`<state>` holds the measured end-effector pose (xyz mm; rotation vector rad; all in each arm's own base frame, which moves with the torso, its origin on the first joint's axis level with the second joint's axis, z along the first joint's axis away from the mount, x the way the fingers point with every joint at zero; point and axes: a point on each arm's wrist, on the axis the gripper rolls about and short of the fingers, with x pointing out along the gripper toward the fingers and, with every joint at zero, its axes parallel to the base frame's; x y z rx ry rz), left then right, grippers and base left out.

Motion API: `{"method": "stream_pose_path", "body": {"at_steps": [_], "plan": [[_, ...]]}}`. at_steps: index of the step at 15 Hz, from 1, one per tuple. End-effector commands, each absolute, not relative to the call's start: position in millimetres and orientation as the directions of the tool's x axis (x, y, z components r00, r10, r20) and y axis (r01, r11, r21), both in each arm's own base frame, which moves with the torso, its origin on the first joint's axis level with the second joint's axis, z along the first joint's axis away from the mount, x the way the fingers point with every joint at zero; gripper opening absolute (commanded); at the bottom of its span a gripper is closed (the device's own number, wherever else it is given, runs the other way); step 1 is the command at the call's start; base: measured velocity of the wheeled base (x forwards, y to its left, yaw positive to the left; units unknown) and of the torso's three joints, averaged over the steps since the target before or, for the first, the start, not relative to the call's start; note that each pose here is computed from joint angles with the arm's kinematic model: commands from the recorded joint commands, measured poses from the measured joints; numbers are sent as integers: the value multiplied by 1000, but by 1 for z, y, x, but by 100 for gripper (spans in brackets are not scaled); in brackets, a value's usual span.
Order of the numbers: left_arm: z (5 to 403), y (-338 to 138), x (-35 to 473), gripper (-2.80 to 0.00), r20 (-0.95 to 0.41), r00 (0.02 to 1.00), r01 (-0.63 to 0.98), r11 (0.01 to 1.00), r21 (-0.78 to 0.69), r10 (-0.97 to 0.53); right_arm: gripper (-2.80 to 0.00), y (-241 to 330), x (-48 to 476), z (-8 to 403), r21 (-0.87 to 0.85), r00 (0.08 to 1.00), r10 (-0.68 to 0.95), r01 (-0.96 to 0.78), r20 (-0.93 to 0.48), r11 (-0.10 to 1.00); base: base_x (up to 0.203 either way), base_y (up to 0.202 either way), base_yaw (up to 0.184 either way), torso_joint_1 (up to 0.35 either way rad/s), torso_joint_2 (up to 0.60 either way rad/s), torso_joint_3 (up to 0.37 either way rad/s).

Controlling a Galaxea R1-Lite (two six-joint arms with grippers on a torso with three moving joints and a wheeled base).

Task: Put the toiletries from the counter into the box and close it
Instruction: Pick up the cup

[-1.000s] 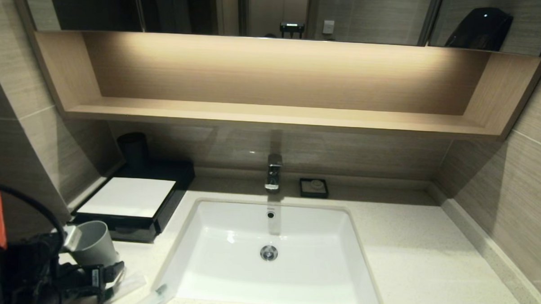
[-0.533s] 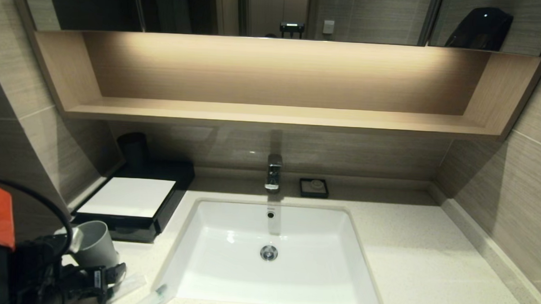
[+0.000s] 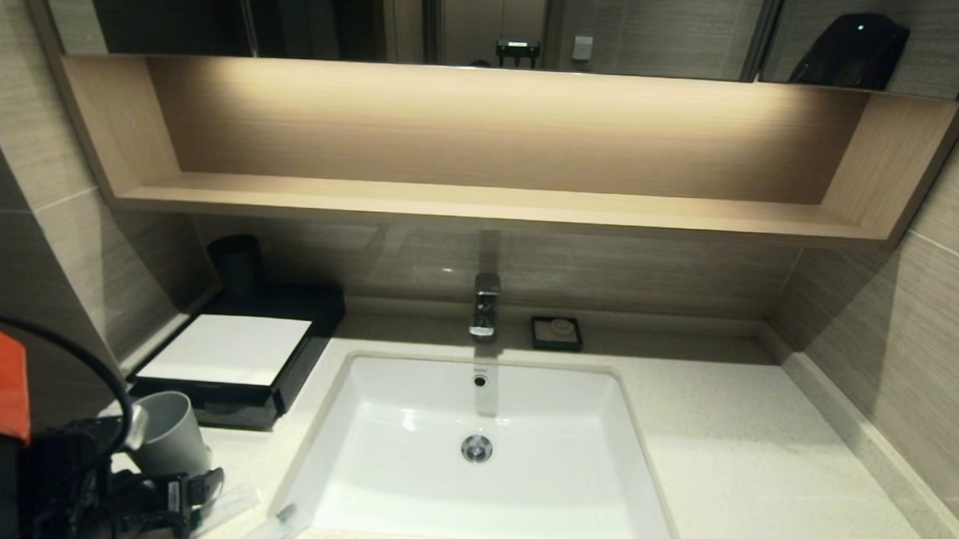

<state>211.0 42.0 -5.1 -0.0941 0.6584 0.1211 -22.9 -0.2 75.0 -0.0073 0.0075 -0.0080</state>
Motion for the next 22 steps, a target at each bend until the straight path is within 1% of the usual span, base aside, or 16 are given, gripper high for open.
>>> {"method": "stream_pose_path", "body": {"at_steps": [1, 10, 21, 22], "plan": [[-3, 42, 211, 0, -606, 791, -142, 989, -50, 83, -280, 0, -23, 75, -8, 1000, -8, 8, -8, 1000, 0, 0, 0, 0, 0, 0], [10, 42, 211, 0, -557, 826, -138, 989, -47, 89, -280, 0, -23, 75, -8, 1000, -8, 8, -8, 1000, 0, 0, 0, 0, 0, 0], [6, 42, 211, 0, -571, 817, -134, 990, -50, 81, -280, 0, -23, 75, -8, 1000, -8, 8, -8, 1000, 0, 0, 0, 0, 0, 0], [6, 41, 211, -280, -571, 817, -132, 990, -50, 80, -280, 0, -23, 75, -8, 1000, -8, 8, -8, 1000, 0, 0, 0, 0, 0, 0]]}}
